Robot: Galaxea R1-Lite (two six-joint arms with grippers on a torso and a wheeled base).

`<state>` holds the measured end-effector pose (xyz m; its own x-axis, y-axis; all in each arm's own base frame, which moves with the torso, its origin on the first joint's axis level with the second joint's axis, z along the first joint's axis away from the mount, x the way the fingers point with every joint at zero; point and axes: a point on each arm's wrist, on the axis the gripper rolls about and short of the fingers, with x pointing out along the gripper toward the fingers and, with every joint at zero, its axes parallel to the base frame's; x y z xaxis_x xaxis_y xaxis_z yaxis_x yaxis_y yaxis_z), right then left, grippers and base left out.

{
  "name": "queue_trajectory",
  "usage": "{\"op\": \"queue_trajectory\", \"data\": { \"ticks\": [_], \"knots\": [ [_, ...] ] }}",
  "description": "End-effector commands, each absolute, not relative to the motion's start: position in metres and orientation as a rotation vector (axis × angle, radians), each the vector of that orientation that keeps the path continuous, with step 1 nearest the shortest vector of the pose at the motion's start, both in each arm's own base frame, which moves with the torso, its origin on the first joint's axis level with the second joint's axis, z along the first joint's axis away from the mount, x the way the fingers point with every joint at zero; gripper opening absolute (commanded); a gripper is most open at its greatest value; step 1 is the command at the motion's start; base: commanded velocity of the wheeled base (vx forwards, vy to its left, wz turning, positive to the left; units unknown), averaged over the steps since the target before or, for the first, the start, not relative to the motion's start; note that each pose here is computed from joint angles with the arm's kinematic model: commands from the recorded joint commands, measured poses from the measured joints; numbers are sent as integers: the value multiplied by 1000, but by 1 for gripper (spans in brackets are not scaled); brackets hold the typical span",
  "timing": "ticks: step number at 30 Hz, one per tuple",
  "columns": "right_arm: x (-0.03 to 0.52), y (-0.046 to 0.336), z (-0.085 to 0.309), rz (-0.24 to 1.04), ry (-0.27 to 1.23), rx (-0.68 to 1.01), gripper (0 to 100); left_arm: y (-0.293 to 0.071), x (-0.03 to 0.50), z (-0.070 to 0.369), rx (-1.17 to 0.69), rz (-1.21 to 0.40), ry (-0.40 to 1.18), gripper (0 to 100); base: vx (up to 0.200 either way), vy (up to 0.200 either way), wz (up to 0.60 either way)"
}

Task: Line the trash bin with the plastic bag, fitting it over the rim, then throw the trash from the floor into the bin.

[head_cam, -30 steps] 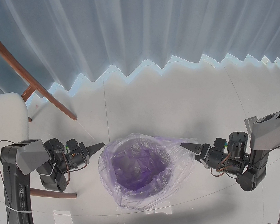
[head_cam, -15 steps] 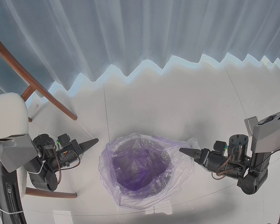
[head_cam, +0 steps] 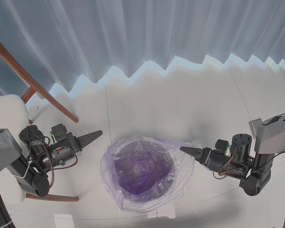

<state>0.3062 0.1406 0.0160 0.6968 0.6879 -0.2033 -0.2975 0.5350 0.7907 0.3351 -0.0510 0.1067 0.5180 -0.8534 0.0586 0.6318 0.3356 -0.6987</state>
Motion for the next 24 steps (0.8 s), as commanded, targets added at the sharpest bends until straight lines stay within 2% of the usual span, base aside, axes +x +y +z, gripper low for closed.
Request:
{"op": "queue_trajectory", "data": {
  "ticks": [1, 5, 10, 13, 15, 16, 18, 19, 20, 22, 24],
  "knots": [
    [305, 141, 15, 632, 525, 782, 100, -77, 302, 123, -709, -1089, 368, 0, 0, 0, 0],
    [305, 140, 15, 632, 513, 758, 100, -85, 282, 143, -687, -1144, 342, 0, 0, 0, 0],
    [305, 141, 16, 603, 486, 728, 100, -88, 240, 203, -669, -1184, 280, 0, 0, 0, 0],
    [302, 147, 16, 616, 493, 724, 100, -113, 226, 246, -785, -969, 195, 0, 0, 0, 0],
    [301, 148, 17, 613, 488, 724, 100, -125, 222, 253, -814, -840, 190, 0, 0, 0, 0],
    [301, 148, 18, 608, 480, 723, 100, -129, 219, 251, -739, -781, 205, 0, 0, 0, 0],
    [301, 148, 18, 604, 478, 721, 100, -130, 220, 245, -584, -772, 225, 0, 0, 0, 0],
    [301, 148, 18, 602, 478, 719, 100, -129, 226, 236, -376, -730, 255, 0, 0, 0, 0],
    [300, 148, 18, 603, 480, 719, 100, -128, 228, 233, -321, -715, 267, 0, 0, 0, 0],
    [298, 148, 16, 601, 493, 717, 100, -130, 237, 214, -79, -593, 388, 0, 0, 0, 0],
    [296, 149, 14, 601, 505, 715, 100, -131, 239, 207, -4, -547, 450, 0, 0, 0, 0]
  ]
}}
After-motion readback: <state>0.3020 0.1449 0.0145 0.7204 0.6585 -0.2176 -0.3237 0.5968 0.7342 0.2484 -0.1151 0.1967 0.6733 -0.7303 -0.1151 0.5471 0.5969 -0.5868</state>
